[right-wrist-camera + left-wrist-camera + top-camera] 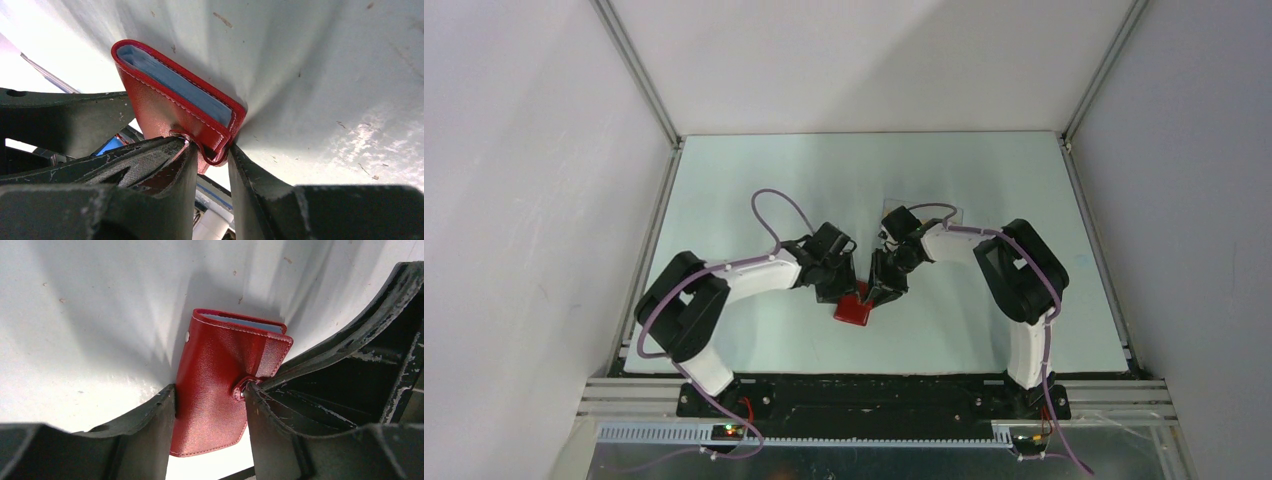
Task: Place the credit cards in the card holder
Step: Close the card holder at the center of the board.
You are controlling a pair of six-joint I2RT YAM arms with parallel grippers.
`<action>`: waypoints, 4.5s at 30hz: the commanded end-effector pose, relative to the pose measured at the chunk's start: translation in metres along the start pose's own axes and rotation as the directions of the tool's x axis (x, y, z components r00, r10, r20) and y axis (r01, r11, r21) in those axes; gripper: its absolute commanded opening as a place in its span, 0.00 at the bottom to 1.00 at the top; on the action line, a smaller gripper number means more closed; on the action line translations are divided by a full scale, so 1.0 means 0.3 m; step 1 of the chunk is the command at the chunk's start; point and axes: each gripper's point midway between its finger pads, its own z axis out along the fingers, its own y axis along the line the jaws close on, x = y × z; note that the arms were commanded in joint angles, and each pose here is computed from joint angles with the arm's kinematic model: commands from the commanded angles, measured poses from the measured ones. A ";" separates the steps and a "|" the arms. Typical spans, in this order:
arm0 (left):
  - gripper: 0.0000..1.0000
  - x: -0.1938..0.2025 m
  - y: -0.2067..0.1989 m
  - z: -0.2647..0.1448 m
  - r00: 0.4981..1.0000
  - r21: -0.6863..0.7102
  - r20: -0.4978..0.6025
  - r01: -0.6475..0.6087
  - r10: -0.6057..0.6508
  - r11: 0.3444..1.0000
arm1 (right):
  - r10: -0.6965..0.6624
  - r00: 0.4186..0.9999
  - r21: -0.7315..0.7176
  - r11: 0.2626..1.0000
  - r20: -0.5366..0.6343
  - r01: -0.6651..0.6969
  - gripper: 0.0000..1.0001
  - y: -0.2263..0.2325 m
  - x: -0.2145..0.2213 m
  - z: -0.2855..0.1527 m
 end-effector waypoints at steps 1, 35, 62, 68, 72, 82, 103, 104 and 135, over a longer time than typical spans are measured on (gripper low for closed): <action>0.54 0.060 -0.029 0.093 0.998 0.027 -0.062 -0.020 0.021 0.999 | -0.026 0.999 0.098 0.995 0.021 0.024 0.33 -0.102 -0.003 0.145; 0.17 0.108 0.028 0.135 0.991 -0.097 -0.126 0.024 -0.036 0.995 | -0.092 0.996 0.369 0.926 0.012 0.081 0.28 -0.174 0.037 0.361; 0.61 0.002 0.068 -0.071 0.999 0.062 0.008 -0.043 0.043 0.997 | -0.117 0.993 0.217 0.969 -0.013 0.117 0.33 -0.075 0.049 0.272; 0.66 -0.014 0.092 -0.106 0.998 0.020 0.030 -0.049 0.048 0.999 | -0.158 0.987 0.190 0.970 0.008 0.154 0.40 -0.010 0.054 0.188; 0.67 -0.036 0.105 -0.128 0.999 0.032 0.047 -0.010 0.009 0.999 | -0.184 0.981 0.157 0.972 0.052 0.174 0.54 0.051 0.058 0.102; 0.68 -0.080 0.155 -0.165 0.997 0.055 0.066 0.033 -0.037 0.998 | -0.124 0.989 0.012 0.992 0.084 0.124 0.70 0.097 0.076 0.018; 0.46 0.067 0.243 -0.090 0.985 -0.004 -0.102 0.141 -0.140 0.990 | 0.045 0.999 -0.173 0.984 0.015 -0.042 0.54 0.067 0.103 0.124; 0.44 0.070 0.243 -0.088 0.982 -0.003 -0.100 0.161 -0.160 0.987 | 0.051 0.999 -0.173 0.984 0.019 -0.047 0.53 0.063 0.095 0.121; 0.36 0.098 0.184 -0.050 0.989 -0.005 -0.080 0.121 -0.121 0.993 | 0.013 1.000 -0.026 1.000 0.015 -0.013 0.48 -0.083 0.063 0.106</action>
